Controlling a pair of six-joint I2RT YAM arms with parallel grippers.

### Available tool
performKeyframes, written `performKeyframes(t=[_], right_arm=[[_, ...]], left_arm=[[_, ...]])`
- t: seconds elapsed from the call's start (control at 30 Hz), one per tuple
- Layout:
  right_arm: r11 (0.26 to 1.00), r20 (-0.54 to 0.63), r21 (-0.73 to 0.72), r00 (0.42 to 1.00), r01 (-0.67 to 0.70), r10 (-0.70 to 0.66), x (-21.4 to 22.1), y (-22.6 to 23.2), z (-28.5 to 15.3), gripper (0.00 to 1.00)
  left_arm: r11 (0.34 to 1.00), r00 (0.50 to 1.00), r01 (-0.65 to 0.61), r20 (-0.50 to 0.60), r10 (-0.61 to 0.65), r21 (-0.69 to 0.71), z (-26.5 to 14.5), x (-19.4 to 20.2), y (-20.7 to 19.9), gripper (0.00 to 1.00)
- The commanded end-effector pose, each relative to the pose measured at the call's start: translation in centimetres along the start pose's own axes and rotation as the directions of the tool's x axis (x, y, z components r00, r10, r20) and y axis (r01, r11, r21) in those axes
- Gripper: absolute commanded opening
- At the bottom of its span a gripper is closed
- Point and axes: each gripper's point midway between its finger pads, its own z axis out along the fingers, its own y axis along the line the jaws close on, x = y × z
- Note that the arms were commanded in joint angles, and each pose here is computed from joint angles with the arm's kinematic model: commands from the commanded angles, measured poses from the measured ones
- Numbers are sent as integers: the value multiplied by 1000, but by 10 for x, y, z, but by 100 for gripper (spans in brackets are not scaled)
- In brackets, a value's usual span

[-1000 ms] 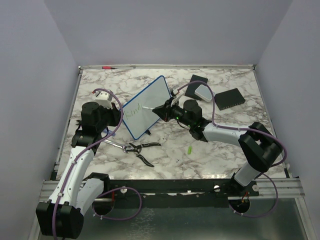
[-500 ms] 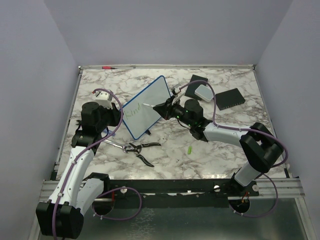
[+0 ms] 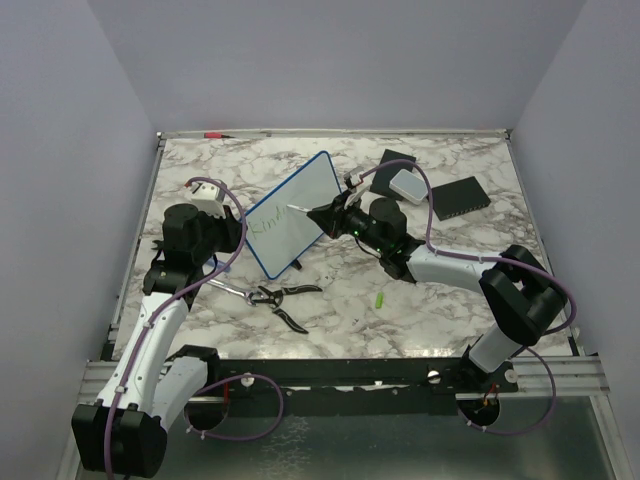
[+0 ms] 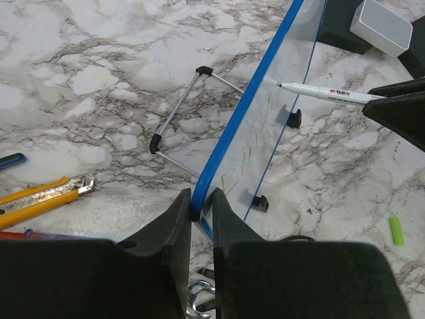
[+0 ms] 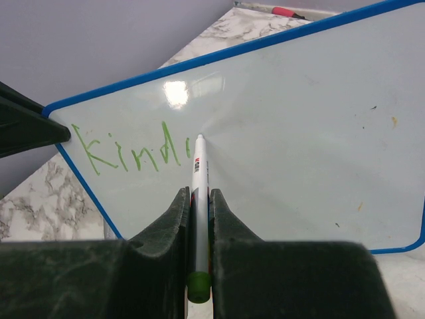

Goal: Write a sentence on the whiteboard

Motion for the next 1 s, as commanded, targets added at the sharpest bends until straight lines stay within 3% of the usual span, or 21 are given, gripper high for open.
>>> performKeyframes(t=[0.0,0.53,0.97], right_arm=[[1000,23,29,1000,1,-2,-5,-5,1,1],[997,-30,69,999,-27,29,22,-15,-10,1],[1000,19,-1,1000,4,-4,-9,8,-16,1]], left_arm=[[1000,1000,-16,-6,16,1,-1,5,0,3],[1000,1000,-16,-6,16,2,-1,5,0,3],[1000,1000,-17,-4,17,4,-1,4,-1,3]])
